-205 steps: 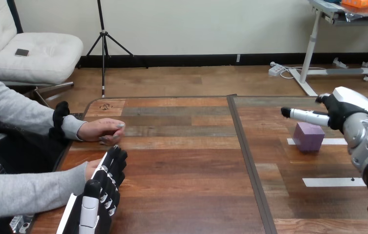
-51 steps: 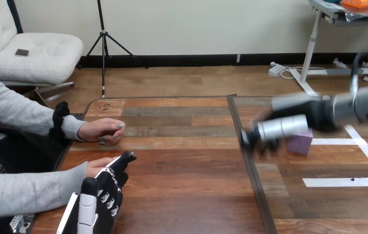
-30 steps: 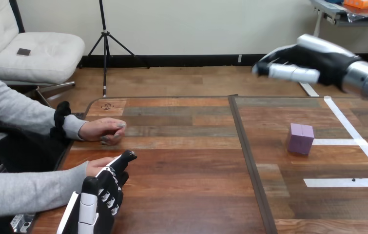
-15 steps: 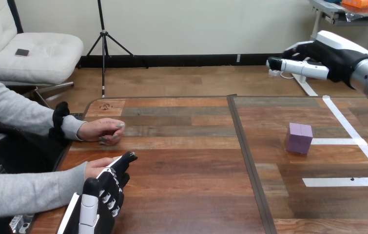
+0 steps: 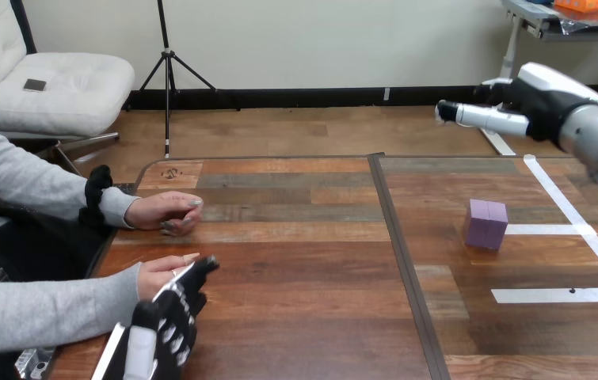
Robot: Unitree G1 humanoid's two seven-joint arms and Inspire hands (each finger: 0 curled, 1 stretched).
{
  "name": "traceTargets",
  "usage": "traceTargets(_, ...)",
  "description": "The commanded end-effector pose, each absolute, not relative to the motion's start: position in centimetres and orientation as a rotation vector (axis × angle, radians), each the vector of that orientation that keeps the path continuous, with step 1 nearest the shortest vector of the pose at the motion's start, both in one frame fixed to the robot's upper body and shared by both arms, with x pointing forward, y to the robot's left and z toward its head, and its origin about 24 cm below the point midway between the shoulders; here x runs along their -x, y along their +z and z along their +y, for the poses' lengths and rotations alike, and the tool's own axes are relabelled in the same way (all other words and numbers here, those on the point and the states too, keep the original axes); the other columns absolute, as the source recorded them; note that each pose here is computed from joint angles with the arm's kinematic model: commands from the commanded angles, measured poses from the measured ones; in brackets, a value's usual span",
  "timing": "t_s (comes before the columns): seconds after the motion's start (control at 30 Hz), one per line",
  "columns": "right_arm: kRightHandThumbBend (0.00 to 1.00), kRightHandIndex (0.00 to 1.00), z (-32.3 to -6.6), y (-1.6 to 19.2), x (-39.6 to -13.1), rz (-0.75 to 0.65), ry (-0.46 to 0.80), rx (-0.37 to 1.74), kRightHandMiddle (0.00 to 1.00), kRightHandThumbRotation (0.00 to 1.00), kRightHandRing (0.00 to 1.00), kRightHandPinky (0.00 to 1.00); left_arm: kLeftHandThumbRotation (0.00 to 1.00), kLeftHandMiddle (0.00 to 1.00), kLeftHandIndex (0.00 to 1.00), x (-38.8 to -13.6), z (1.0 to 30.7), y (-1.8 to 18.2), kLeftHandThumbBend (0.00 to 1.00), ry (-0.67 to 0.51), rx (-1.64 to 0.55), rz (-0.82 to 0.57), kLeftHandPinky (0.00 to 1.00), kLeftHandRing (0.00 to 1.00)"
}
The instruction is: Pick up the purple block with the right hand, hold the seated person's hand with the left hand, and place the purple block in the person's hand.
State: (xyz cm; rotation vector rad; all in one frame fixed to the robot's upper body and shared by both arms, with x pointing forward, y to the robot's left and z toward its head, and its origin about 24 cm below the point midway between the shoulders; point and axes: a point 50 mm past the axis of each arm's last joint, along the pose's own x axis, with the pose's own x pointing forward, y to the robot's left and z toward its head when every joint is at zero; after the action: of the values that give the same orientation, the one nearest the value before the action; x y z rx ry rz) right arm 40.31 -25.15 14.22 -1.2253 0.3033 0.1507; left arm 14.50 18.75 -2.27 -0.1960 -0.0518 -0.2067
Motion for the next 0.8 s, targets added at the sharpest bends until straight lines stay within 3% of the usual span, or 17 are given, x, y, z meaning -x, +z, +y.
traceTargets(0.0, 0.96, 0.95, -23.3, 16.6, -41.5, 0.239, 0.117, 1.248, 0.98, 1.00, 0.96, 0.89, 1.00, 0.94, 0.83, -14.3, 17.7, -1.5, 0.79, -0.198, 0.226, -0.117, 1.00, 0.99)
traceTargets(0.33, 0.97, 0.94, -22.9, 13.6, -40.9, 0.317, 0.144, 1.218, 0.95, 1.00, 0.95, 0.90, 1.00, 0.94, 0.84, -13.8, 17.6, -1.4, 0.80, -0.204, 0.229, -0.115, 1.00, 1.00)
traceTargets(0.57, 0.98, 0.92, -22.6, 11.5, -40.4, 0.344, 0.169, 1.193, 0.84, 1.00, 0.81, 0.70, 1.00, 0.94, 0.84, -13.6, 17.6, -1.4, 0.81, -0.195, 0.236, -0.110, 1.00, 1.00)
traceTargets(0.77, 0.99, 0.90, -22.2, 9.5, -39.7, 0.369, 0.205, 1.171, 0.80, 1.00, 0.77, 0.65, 1.00, 0.94, 0.84, -13.4, 17.6, -1.4, 0.81, -0.194, 0.243, -0.112, 1.00, 1.00)
